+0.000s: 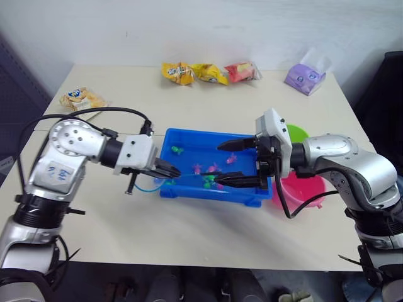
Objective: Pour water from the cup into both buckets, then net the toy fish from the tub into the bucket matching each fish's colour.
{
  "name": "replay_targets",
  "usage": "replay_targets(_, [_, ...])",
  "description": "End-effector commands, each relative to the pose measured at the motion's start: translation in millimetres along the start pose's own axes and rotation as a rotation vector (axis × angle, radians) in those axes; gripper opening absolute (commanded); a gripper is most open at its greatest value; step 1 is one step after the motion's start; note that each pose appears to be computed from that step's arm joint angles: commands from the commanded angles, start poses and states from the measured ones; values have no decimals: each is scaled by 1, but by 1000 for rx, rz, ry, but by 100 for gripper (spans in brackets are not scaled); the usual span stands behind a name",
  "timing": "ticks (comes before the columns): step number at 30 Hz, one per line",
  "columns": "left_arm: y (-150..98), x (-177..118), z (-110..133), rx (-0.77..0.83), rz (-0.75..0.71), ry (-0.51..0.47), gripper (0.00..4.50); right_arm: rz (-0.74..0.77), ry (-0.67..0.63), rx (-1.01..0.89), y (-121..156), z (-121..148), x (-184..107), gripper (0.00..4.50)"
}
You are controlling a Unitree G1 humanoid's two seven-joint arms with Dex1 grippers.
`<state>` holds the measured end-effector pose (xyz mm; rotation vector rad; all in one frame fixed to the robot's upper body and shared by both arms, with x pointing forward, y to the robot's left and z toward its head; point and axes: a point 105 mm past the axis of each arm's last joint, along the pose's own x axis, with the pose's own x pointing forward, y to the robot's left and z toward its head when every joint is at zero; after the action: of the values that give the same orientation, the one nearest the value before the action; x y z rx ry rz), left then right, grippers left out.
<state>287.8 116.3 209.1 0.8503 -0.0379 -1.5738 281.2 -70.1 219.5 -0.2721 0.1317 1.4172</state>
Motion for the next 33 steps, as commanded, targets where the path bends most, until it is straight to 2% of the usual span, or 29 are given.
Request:
replay_targets(1, [10, 15, 10, 71, -13, -19, 3, 49, 9, 26, 11, 5, 15, 450])
replay_targets(5, [14, 19, 7, 52, 5, -37, 3, 34, 9, 49, 12, 3, 17, 450])
replay_targets(11, [5, 19, 4, 0, -14, -53, 3, 43, 19, 61, 19, 2, 15, 450])
replay_targets(14, [8, 22, 7, 5, -5, -64, 0, 44, 39, 54, 18, 0, 15, 363])
replay_targets(20, [9, 23, 9, -2, 15, -80, 0, 12, 24, 46, 12, -1, 16, 47])
replay_targets(21, [9, 23, 9, -5, 20, -82, 0, 8, 24, 46, 11, -3, 16, 7])
replay_targets(26, [9, 21, 11, -25, 51, -119, 0, -2, 24, 17, 7, -10, 18, 7])
replay_targets(28, [11, 17, 24, -33, 74, -212, 0, -5, -2, -5, 6, -7, 17, 7])
replay_targets(30, [16, 5, 32, -56, 136, -261, 69, -31, -38, -21, 0, -4, 14, 0])
replay_targets(31, [19, -2, 34, -59, 174, -268, 91, -53, -63, -5, -4, -2, 11, 0])
replay_targets(33, [21, -18, 40, -67, 238, -298, 182, -93, -98, 28, -11, 1, 4, 0])
